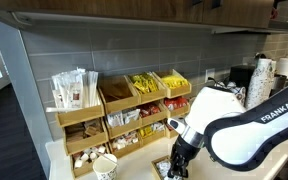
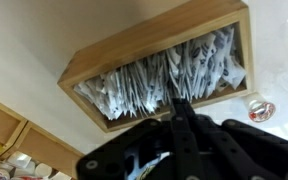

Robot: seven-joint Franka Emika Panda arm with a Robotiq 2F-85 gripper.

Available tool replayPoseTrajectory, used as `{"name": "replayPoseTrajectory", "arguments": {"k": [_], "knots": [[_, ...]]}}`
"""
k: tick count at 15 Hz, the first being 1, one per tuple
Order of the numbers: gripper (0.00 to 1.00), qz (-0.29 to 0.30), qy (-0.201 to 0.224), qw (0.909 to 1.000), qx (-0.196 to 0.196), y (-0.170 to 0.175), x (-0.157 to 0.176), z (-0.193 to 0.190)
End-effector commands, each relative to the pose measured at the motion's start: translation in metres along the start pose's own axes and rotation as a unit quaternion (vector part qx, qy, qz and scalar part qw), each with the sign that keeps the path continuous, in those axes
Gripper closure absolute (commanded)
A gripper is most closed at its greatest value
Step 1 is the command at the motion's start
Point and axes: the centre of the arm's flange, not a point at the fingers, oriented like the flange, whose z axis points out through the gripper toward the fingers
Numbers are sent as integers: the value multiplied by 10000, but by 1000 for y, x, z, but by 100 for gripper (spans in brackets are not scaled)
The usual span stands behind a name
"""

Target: Remove the sachet from the wooden box

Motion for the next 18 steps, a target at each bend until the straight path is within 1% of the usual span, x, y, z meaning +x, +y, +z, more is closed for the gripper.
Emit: {"name": "replayPoseTrajectory", "arguments": {"k": [1, 7, 8, 10, 11, 12, 13, 15, 17, 18], "knots": [[100, -42, -49, 10000, 15, 2, -1, -3], [100, -103, -27, 9999, -70, 1, 2, -12], [98, -119, -19, 9999, -82, 1, 2, -13], [73, -127, -18, 9999, -80, 2, 1, -13], [70, -132, 1, 9999, -65, 2, 1, -12], [64, -130, -5, 9999, -59, 3, 1, -11], [63, -131, -4, 9999, -51, 3, 1, -11], [87, -129, 0, 9999, -48, 3, 1, -10], [99, -125, -7, 9999, -59, 3, 0, -11], [100, -120, -3, 9999, -67, 3, 0, -12]]}}
